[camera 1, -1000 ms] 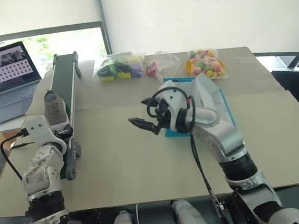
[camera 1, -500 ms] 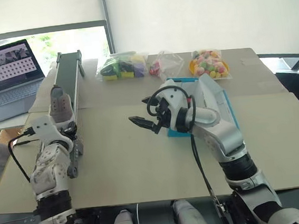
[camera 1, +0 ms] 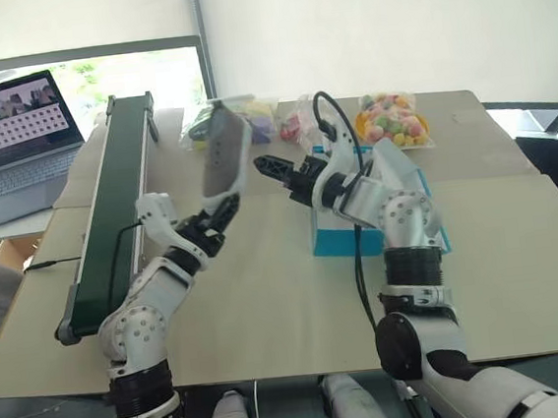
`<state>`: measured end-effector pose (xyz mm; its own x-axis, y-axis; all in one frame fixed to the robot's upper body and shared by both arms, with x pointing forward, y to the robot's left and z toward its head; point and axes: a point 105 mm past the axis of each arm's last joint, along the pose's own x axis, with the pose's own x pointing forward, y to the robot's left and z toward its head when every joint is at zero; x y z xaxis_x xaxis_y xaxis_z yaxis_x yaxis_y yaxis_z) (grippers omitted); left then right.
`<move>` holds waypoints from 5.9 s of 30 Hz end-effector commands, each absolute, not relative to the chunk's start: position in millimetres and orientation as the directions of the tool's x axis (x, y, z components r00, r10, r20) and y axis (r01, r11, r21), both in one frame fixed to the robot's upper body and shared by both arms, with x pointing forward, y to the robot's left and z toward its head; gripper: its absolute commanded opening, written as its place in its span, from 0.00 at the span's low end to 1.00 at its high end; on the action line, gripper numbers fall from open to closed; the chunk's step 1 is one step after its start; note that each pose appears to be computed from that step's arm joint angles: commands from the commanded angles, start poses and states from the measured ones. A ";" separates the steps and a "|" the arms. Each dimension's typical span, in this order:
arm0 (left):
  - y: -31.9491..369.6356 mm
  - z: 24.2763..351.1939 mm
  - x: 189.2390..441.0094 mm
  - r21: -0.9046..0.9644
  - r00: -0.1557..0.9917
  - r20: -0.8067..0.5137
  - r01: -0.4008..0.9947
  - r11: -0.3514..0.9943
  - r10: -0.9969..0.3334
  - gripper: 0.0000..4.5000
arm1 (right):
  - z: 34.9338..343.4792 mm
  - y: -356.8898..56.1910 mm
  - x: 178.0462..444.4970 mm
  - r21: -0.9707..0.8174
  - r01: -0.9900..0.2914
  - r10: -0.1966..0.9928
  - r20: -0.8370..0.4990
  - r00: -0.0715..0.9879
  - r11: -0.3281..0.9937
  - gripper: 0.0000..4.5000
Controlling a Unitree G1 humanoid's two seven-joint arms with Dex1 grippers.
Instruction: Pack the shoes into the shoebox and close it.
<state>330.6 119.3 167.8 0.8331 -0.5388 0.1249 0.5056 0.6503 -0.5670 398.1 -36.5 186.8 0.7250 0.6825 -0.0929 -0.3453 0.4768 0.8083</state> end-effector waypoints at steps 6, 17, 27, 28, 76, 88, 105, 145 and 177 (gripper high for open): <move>87.0 184.8 318.5 -0.539 0.729 0.188 0.637 0.551 -0.659 0.62 | 238.4 -15.6 391.8 0.872 -0.390 0.747 0.044 0.664 0.296 1.00; 102.7 183.1 332.3 -0.548 0.777 0.180 0.589 0.594 -0.604 0.62 | 229.7 -33.5 391.1 0.871 -0.358 0.702 0.021 0.712 0.337 1.00; 108.7 176.4 329.1 -0.553 0.800 0.157 0.557 0.620 -0.578 0.62 | 205.6 -83.8 410.1 0.838 -0.274 0.581 -0.061 0.812 0.472 1.00; 108.7 176.2 328.7 -0.551 0.801 0.156 0.556 0.622 -0.578 0.62 | 206.4 -83.8 409.9 0.840 -0.279 0.585 -0.055 0.809 0.466 1.00; 98.9 171.9 326.5 -0.537 0.782 0.126 0.571 0.621 -0.610 0.61 | 240.9 -30.6 396.5 0.811 -0.491 0.764 0.087 0.639 0.318 0.46; 93.7 163.9 328.3 -0.445 0.777 0.077 0.587 0.677 -0.624 0.61 | 271.8 -30.5 389.3 0.796 -0.528 0.727 0.173 0.665 0.294 0.17; 104.5 164.4 322.0 -0.037 0.707 -0.024 0.706 0.707 -0.707 1.00 | 248.8 -161.1 412.0 0.507 -0.219 0.398 -0.277 0.875 0.833 0.15; 159.3 202.1 351.4 -0.008 0.903 0.105 0.421 0.907 -0.417 1.00 | 297.6 -118.2 388.1 -0.010 -0.509 0.507 -0.068 0.859 0.861 0.89; 288.7 160.5 340.4 -0.164 0.968 -0.035 -0.251 0.954 0.248 1.00 | 194.7 -9.0 292.6 -0.151 -0.912 0.922 -0.003 0.387 0.382 0.95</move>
<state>343.8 287.1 147.9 0.9661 0.2435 -0.0854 -0.2543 0.9548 -0.1542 300.1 -13.6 182.0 0.4333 0.9001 -0.0453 -0.8984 0.4273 -0.1013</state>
